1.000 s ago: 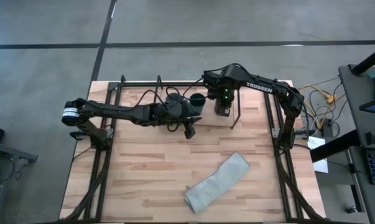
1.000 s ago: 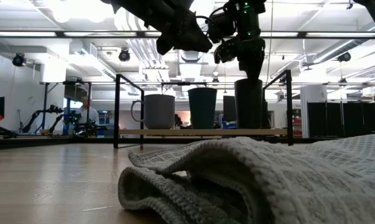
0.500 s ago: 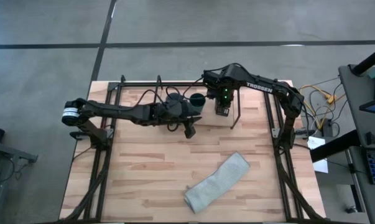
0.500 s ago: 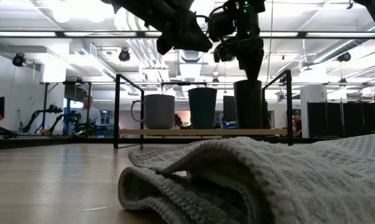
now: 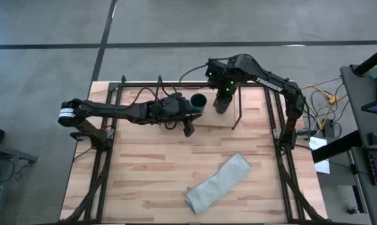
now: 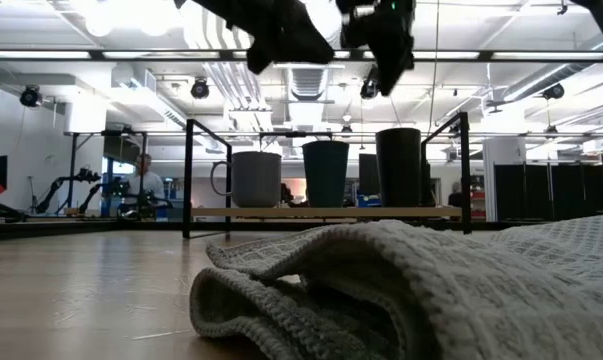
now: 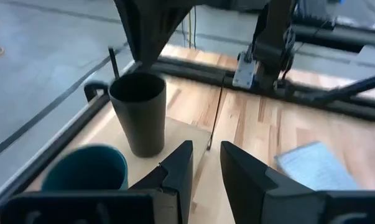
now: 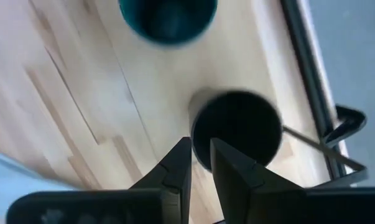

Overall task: Stack small to large cups/mugs on shelf
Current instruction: Return to Home Position

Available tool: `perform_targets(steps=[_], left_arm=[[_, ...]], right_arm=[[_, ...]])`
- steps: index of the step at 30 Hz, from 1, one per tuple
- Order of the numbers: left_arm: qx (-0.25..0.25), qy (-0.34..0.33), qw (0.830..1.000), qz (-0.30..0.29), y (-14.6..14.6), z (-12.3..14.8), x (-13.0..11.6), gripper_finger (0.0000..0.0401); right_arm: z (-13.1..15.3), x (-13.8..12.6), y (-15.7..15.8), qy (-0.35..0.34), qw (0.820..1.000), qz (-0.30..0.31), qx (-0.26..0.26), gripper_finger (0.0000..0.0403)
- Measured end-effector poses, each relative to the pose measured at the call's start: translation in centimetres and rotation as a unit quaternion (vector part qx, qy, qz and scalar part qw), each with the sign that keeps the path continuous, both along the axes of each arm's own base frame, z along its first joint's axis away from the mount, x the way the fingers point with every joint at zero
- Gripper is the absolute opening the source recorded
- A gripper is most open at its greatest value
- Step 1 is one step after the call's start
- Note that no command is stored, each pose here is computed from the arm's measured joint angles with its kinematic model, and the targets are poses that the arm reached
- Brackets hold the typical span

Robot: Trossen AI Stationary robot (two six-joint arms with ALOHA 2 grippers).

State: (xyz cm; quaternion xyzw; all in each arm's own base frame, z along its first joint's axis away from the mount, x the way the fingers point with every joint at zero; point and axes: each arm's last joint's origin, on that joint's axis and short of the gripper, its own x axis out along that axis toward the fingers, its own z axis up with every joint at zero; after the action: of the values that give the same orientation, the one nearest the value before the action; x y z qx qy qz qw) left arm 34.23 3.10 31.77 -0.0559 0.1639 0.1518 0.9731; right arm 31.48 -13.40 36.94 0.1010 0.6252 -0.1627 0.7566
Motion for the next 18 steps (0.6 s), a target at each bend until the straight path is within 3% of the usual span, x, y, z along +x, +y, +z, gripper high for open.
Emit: perform_targets(steps=[11, 18], left_arm=[[0.02, -0.107, 0.994, -0.003, -0.4, 6.5, -5.7, 0.0068], [0.025, -0.172, 0.985, -0.002, -0.7, 9.6, -9.9, 0.0068]], right_arm=[[7.2, -1.3, 0.8, -0.153, 0.983, -0.094, -0.026, 0.0054], [8.8, -3.0, 1.8, -0.179, 0.979, -0.091, -0.029, 0.0054]])
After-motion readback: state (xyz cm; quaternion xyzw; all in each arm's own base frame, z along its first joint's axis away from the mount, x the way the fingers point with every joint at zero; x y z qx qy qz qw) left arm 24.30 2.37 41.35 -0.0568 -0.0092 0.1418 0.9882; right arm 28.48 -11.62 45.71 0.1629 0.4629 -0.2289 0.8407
